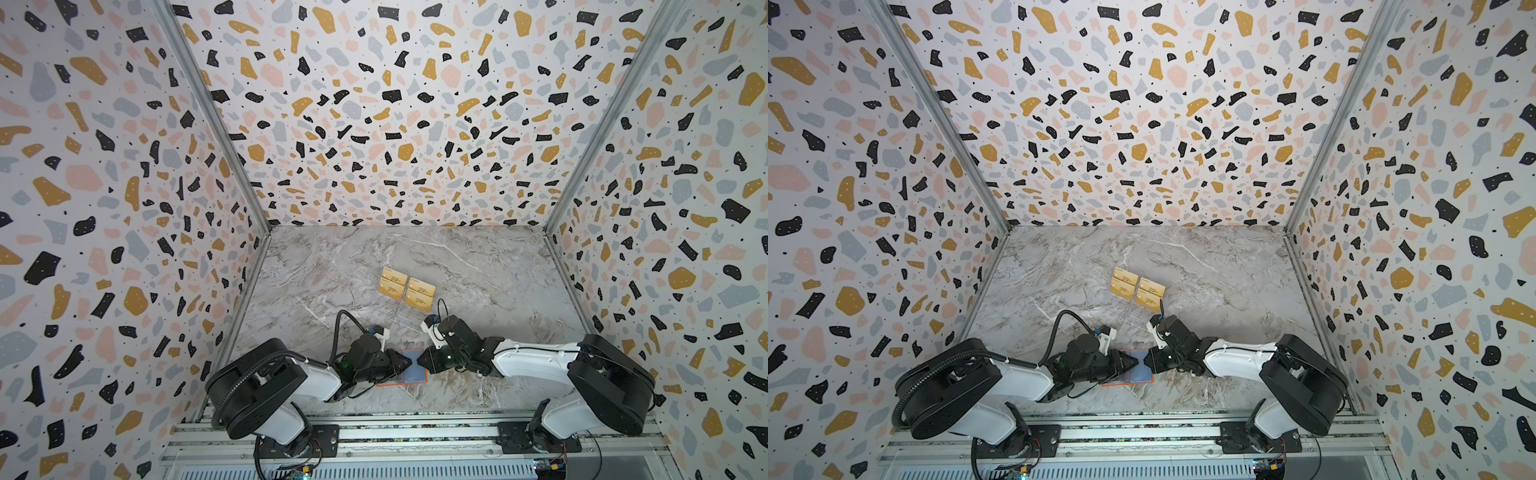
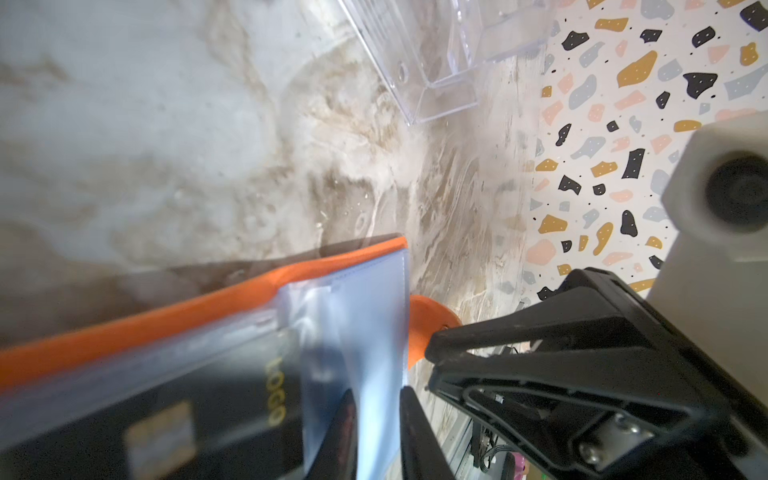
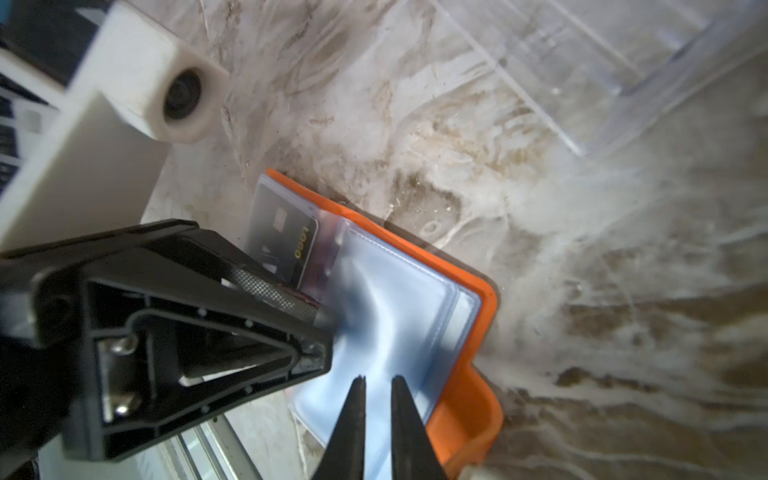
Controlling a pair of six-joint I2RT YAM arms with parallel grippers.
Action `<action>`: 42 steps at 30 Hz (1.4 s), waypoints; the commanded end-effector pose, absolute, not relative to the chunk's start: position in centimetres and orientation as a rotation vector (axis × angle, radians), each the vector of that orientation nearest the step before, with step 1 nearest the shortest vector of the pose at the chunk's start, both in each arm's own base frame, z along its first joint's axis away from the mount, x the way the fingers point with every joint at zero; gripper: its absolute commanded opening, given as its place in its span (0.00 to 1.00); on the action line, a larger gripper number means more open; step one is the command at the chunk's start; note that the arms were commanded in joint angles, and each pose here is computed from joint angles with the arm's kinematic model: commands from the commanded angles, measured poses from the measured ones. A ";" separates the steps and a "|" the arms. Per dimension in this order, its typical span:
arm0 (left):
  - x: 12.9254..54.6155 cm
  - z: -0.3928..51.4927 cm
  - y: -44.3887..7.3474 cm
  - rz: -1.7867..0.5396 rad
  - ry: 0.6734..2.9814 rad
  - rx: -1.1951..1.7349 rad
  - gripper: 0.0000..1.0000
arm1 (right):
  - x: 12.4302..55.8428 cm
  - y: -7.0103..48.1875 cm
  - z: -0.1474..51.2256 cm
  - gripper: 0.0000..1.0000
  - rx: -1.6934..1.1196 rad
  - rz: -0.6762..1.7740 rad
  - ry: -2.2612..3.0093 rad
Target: Put the credit cards into the card holder
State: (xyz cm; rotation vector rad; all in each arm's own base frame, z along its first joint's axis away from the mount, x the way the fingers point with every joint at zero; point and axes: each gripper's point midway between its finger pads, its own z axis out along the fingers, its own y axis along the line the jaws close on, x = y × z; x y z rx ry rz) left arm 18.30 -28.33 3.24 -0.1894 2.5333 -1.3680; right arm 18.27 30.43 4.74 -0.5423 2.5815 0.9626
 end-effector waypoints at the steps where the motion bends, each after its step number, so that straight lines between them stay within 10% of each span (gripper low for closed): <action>1: 18.4 3.7 -28.2 -1.374 2.504 -0.164 0.15 | 18.6 30.2 5.3 0.14 -0.520 0.948 2.571; 11: 18.4 3.8 -27.7 -1.343 2.501 -0.163 0.00 | 18.6 30.1 6.1 0.14 -0.505 0.969 2.552; 42: 17.8 4.5 -27.5 -1.396 2.468 -0.145 0.00 | 17.1 31.6 5.2 0.15 -0.578 1.134 2.557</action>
